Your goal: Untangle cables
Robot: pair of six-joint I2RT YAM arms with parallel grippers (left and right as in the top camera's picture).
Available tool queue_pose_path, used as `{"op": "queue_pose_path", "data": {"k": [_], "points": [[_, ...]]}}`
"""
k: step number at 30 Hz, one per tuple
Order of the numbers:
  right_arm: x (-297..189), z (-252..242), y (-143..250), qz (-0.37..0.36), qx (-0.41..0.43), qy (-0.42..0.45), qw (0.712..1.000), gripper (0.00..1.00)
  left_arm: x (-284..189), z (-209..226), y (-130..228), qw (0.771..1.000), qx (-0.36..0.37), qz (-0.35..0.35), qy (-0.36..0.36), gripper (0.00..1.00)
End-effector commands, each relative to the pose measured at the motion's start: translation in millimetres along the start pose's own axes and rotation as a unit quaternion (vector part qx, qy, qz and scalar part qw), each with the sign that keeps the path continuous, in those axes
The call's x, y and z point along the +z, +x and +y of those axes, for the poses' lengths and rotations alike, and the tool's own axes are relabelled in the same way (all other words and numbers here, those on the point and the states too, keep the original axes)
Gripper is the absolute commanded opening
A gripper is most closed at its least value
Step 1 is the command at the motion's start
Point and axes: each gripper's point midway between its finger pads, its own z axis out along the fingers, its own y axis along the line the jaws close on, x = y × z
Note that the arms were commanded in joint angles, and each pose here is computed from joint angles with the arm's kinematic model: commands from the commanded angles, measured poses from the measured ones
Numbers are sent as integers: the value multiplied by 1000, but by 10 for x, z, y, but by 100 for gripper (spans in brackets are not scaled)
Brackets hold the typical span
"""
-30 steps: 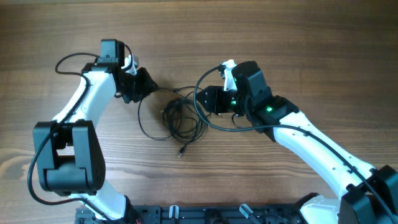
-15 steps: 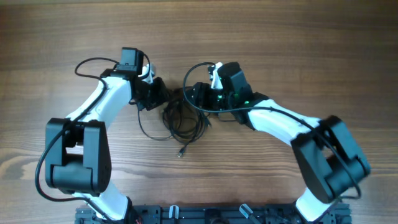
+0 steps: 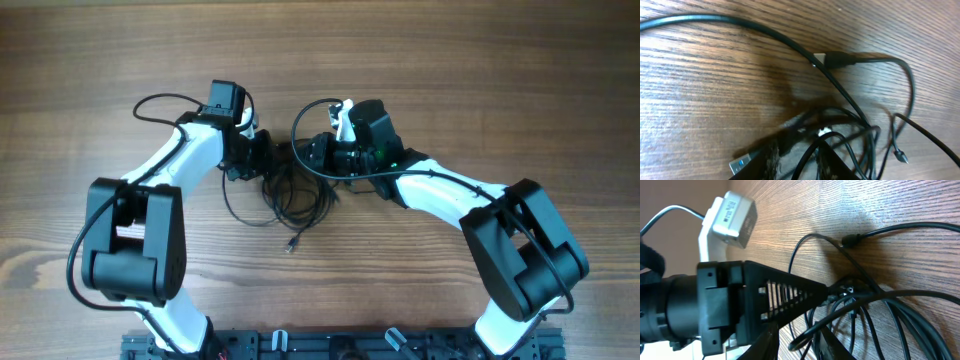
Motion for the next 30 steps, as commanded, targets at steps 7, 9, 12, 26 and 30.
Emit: {"op": "queue_pose_path", "data": {"k": [7,9,12,26,30], "points": [[130,-181,16,-35,-5,58,998,31,102,58,25,1000,-7,6,-12,28],[151,-179,20,-43,-10,65,997,27,103,55,19,1000,-6,4,-12,28],[153,-214,-18,-59,-30,81,994,4,103,47,3,1000,-5,1,-10,22],[-635,977,-284,-122,-144,-42,981,5,99,115,-64,999,-3,-16,-31,4],[-930,1349,-341,-160,-176,-78,968,4,99,115,-63,999,-3,-16,-31,4]]}}
